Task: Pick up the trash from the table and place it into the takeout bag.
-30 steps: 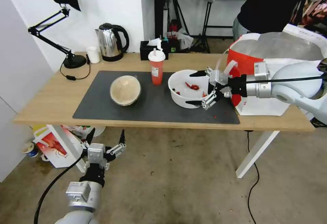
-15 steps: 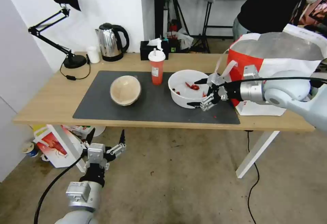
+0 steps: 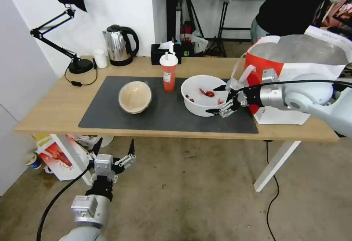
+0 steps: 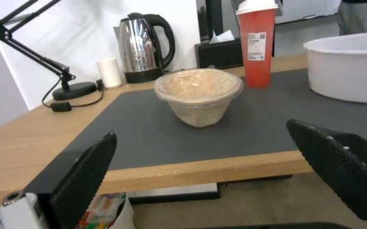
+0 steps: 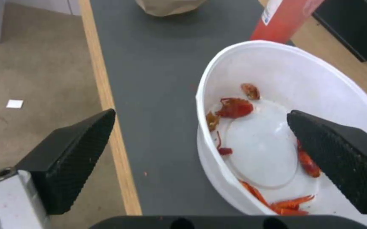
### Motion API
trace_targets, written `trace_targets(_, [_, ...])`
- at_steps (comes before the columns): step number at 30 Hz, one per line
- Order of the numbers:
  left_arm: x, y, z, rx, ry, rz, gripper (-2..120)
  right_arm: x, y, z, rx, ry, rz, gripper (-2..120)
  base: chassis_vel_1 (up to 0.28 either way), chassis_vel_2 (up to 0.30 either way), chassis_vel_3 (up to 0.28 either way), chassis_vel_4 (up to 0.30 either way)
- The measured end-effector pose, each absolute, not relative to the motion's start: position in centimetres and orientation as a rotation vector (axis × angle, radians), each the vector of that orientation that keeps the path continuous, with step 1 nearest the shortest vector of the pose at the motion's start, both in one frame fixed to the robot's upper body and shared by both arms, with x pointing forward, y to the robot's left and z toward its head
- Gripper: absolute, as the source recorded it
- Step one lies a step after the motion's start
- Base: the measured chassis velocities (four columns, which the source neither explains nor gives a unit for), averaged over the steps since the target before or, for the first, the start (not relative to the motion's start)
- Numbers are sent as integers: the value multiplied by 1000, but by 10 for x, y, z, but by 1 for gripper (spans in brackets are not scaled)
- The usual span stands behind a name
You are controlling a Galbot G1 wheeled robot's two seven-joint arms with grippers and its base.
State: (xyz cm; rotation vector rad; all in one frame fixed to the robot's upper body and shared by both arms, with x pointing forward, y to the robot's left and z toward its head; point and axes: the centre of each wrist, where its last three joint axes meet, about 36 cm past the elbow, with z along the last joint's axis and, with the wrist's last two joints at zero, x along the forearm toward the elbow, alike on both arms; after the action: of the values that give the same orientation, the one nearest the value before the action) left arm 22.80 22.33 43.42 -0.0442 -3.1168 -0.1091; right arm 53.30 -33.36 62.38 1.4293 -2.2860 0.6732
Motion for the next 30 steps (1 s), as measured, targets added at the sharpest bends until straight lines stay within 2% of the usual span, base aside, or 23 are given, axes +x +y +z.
trace_targets(30, [228,223,434,-44,-3117,-109,100,555,-328,613,1516,-2197,597,100,0,0,0,0])
